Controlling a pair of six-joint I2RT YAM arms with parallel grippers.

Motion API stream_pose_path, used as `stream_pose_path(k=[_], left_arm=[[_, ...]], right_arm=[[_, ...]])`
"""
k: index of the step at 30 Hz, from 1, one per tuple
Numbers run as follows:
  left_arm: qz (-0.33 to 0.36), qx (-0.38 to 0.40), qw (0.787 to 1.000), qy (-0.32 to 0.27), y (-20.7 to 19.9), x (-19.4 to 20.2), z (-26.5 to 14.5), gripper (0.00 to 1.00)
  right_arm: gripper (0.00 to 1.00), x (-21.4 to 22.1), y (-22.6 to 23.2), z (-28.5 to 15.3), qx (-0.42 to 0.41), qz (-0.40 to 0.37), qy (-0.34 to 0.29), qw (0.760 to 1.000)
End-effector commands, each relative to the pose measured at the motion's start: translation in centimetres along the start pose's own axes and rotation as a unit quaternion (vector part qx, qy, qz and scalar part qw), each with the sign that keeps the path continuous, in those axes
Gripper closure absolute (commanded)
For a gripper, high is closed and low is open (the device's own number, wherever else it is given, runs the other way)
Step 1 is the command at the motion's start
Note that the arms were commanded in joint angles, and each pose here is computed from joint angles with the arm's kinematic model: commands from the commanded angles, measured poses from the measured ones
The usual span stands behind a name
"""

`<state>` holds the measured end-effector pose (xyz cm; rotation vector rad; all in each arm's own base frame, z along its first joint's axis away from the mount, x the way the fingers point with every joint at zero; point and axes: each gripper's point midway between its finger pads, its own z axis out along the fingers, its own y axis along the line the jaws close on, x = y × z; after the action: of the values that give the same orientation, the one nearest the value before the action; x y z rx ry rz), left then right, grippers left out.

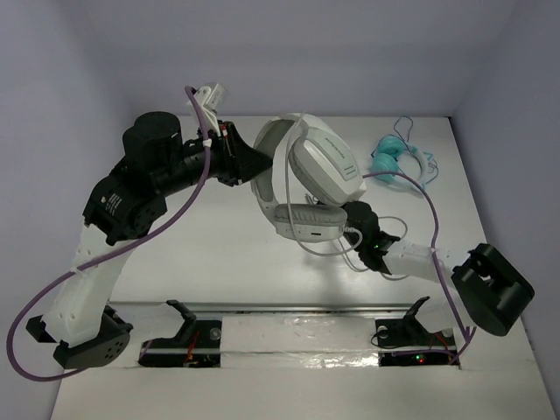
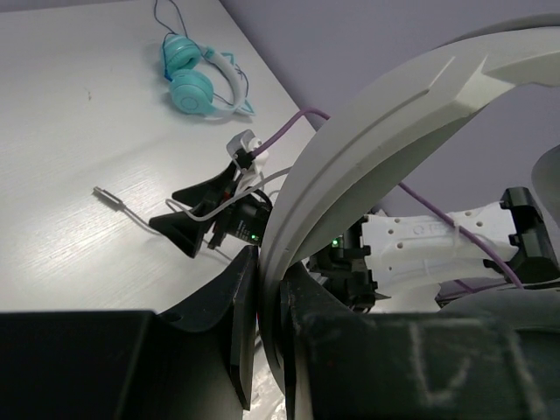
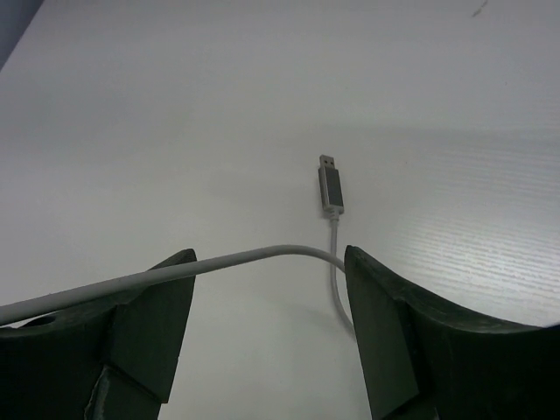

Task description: Wrap the headphones

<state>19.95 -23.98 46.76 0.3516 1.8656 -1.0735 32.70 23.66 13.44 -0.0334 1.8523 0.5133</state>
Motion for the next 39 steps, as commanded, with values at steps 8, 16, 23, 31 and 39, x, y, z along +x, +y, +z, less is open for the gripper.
stream_pose_path(k=[8, 16, 23, 31, 39], left_arm=[[-0.002, 0.070, 0.996, -0.057, -4.4, -3.2, -3.3, 1.00], [-0.004, 0.053, 0.996, -0.066, -3.6, -3.6, -2.4, 1.00], [-0.033, -0.007, 0.993, -0.114, -0.6, -5.6, 1.2, 1.00], [-0.088, -0.076, 0.977, -0.177, 4.7, -8.1, 4.4, 1.00], [-0.117, -0.233, 0.937, -0.231, 14.2, -7.4, 6.5, 1.00]], right_arm=[[0.36, -6.4, 2.2, 2.2, -0.030, 0.001, -0.146, 0.989], [0.93, -3.8, 6.0, 1.1, -0.146, 0.043, -0.096, 0.984], [1.00, -0.5, 8.0, -2.1, -0.204, 0.082, -0.012, 0.975], [1.00, 4.2, 10.8, -5.5, -0.208, 0.095, 0.098, 0.969], [1.00, 8.3, 12.9, -9.0, -0.191, 0.069, 0.194, 0.960]])
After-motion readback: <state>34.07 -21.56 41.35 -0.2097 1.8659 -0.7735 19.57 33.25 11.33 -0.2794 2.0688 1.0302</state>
